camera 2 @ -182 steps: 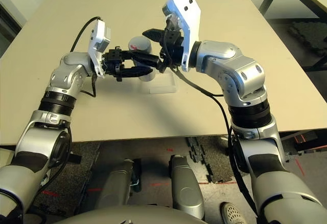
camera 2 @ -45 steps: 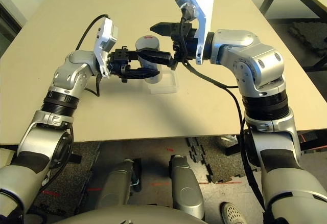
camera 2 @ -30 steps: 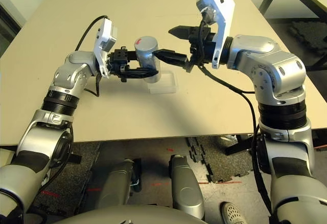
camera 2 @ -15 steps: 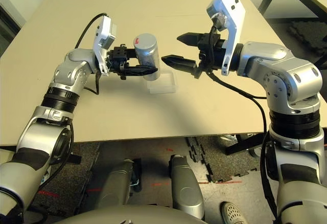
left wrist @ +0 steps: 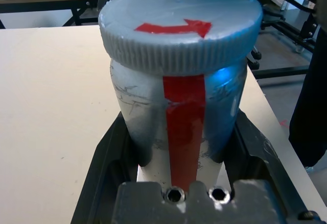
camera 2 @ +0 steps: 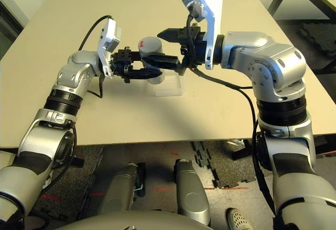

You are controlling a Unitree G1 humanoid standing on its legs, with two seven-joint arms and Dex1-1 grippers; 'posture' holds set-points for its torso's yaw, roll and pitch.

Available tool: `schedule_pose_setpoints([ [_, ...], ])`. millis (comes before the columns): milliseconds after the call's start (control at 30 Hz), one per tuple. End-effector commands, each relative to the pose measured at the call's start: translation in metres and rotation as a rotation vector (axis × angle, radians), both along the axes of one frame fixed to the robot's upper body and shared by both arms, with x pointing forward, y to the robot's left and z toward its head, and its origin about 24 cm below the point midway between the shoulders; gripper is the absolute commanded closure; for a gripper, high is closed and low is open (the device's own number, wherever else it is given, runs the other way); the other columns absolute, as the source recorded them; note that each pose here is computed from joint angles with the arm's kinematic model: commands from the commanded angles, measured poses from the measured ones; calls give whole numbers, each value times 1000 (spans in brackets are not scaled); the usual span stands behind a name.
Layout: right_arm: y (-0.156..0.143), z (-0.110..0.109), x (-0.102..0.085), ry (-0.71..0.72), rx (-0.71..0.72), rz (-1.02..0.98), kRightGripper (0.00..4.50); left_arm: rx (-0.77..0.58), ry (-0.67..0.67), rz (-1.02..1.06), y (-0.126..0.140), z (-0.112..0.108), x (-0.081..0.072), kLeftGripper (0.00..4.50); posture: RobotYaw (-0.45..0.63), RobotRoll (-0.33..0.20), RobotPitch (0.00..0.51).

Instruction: Pour the medicine from the bottle into the box.

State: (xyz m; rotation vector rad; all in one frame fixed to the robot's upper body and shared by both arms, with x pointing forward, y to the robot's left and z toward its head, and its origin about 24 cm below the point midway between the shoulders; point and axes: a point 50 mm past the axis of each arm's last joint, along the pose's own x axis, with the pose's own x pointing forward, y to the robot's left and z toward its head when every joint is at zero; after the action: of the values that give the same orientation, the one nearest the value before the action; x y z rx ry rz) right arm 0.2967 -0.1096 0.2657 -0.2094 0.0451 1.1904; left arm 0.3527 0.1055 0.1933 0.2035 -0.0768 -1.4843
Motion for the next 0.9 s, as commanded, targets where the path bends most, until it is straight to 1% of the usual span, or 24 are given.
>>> schedule_pose_setpoints([
  [33,6,1,2,-17,-15,24,0,10,-15,-17,-2,1,-2,2073,-172,0,139],
  [300,12,3,6,-42,-3,28,0,12,-10,-20,-2,-1,-4,2073,-163,0,140],
  [400,14,4,7,-52,4,25,599,13,-8,-19,-2,-1,-4,2073,-164,0,141],
  [500,14,5,8,-56,5,22,1669,14,-6,-19,-2,-1,-4,2073,-168,0,141],
  [533,15,5,8,-58,5,22,1923,15,-5,-19,-3,-1,-4,2073,-170,0,142],
  [767,15,9,6,-58,18,20,1922,21,-2,-22,-3,-3,-3,2073,-178,0,143],
  [900,12,19,8,-47,69,-6,1922,23,-1,-27,-4,-3,-4,2073,-179,0,146],
])
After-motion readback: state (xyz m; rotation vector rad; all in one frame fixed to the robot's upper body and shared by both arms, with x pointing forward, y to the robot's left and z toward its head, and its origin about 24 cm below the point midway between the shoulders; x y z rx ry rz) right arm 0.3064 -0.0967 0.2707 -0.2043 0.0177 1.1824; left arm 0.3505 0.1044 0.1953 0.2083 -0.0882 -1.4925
